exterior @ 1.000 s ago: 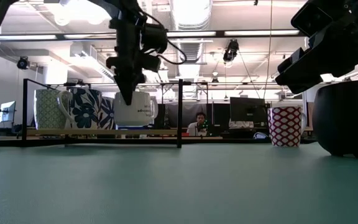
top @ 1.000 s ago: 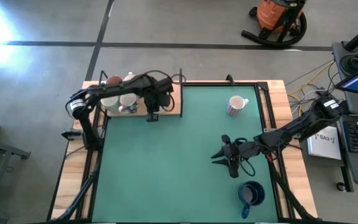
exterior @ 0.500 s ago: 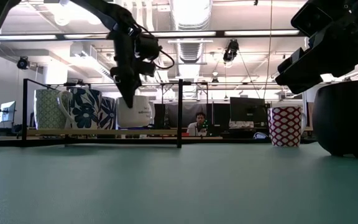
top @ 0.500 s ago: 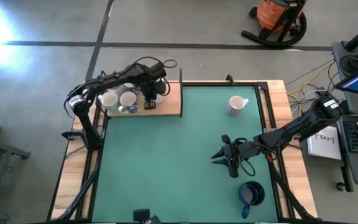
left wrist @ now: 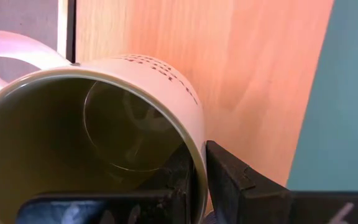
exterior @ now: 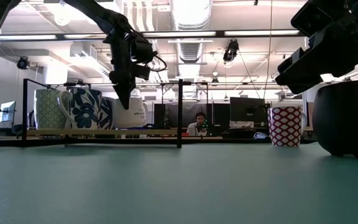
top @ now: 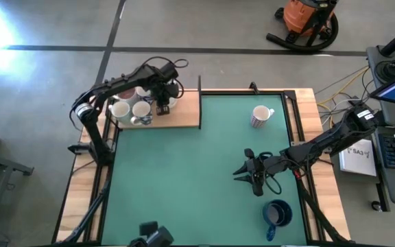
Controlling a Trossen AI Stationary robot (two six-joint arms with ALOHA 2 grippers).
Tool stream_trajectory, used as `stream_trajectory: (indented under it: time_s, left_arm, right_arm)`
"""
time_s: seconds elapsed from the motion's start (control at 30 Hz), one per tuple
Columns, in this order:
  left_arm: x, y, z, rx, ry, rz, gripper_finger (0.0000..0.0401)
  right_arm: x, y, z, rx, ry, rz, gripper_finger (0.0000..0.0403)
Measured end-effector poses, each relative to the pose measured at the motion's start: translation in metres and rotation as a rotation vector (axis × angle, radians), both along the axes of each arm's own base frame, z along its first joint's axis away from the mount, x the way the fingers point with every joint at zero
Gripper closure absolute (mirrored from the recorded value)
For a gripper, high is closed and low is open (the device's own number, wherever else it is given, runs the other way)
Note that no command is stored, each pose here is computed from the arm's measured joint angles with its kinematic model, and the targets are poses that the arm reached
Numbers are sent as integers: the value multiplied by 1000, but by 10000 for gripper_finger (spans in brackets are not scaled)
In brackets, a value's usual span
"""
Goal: Place coffee mugs
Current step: Put the green mug on the shelf
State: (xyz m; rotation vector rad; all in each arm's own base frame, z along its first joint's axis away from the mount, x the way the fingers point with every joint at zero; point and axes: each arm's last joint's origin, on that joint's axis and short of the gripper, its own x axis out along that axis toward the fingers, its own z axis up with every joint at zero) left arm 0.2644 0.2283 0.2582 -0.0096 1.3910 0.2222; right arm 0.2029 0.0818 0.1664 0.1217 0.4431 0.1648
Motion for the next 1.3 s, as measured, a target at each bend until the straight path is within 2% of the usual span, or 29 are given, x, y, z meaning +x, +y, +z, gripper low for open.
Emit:
stream_trajectory:
  time_s: [0.3,0.6,0.83,1.13,1.3]
  left_arm:
    - [-3,7,0,15,-17,22,379]
    - [-3,7,-2,18,-17,20,354]
    - [-2,8,-2,22,-31,39,352]
    - [4,-6,8,-40,-35,50,351]
    - [8,-19,18,-66,-82,32,351]
  right_arm:
    - [0,0,0,-2,0,1,316]
    - [0,0,0,-2,0,1,316]
    - [0,0,0,-2,0,1,316]
    - [0,0,0,-3,0,1,316]
    - [0,0,0,-2,0,3,316]
